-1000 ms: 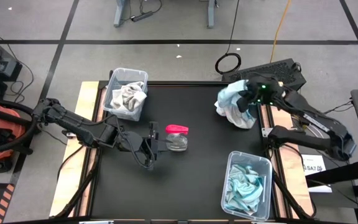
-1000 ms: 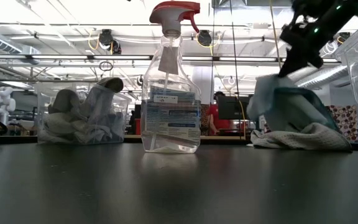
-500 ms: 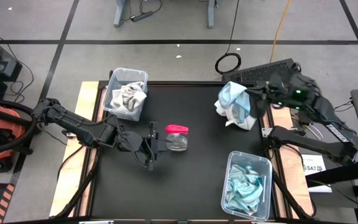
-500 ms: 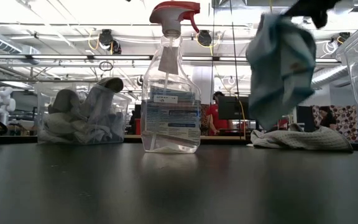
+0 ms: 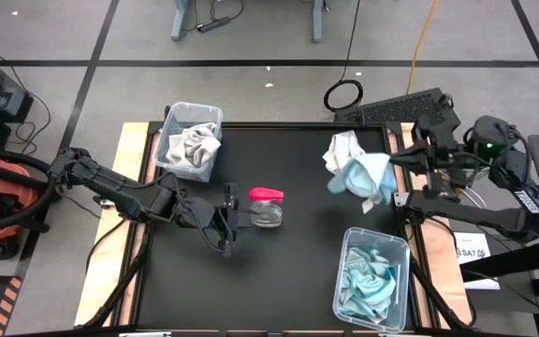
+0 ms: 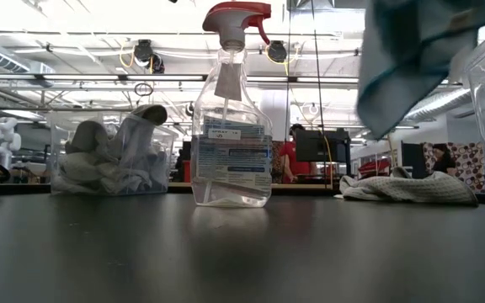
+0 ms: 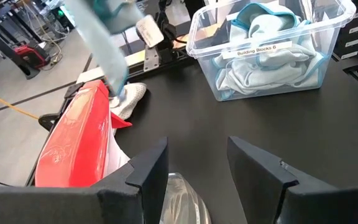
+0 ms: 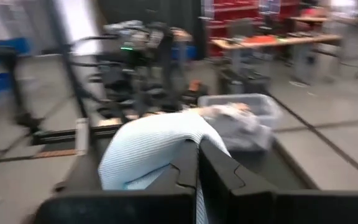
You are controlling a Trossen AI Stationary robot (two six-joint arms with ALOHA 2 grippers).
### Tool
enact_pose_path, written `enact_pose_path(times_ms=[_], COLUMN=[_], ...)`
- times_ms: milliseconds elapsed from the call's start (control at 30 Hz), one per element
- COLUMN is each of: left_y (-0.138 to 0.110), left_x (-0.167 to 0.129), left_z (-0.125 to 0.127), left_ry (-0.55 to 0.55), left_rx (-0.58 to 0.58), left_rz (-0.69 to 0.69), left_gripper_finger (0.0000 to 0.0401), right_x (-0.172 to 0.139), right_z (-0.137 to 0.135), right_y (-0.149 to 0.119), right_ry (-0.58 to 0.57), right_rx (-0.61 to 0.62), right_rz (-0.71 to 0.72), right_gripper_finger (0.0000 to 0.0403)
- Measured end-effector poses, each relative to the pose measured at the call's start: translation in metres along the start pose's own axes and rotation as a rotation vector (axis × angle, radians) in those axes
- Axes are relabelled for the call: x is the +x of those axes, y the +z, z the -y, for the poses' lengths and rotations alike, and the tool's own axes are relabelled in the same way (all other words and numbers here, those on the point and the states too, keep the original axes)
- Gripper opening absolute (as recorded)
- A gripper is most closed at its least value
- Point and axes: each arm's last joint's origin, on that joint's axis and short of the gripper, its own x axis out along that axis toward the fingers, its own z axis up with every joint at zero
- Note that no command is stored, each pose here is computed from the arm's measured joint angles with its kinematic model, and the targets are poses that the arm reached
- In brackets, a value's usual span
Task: Sort microfiber towel by color & place in baskets
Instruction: Put the light blue towel into the right transparent bin
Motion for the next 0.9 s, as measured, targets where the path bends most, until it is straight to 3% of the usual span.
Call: enact_pose_path(times_ms=[400,900], left_y=[0.0,-0.006], left_x=[0.001,0.007], left_z=[-0.003,-0.027], left_ry=[0.017,0.097], left_rx=[-0.014,-0.091], left_rz=[-0.001,-0.029], left_gripper_finger=[0.0171,0.0171], right_x=[-0.005,-0.01], right_z=[-0.015,-0.026], right_y=[0.009,0.017], right_ry=[0.404,0.727], right_rx=[-0.064,-0.108], right_rz=[0.073,0.129], right_gripper_finger=[0.0,0.0])
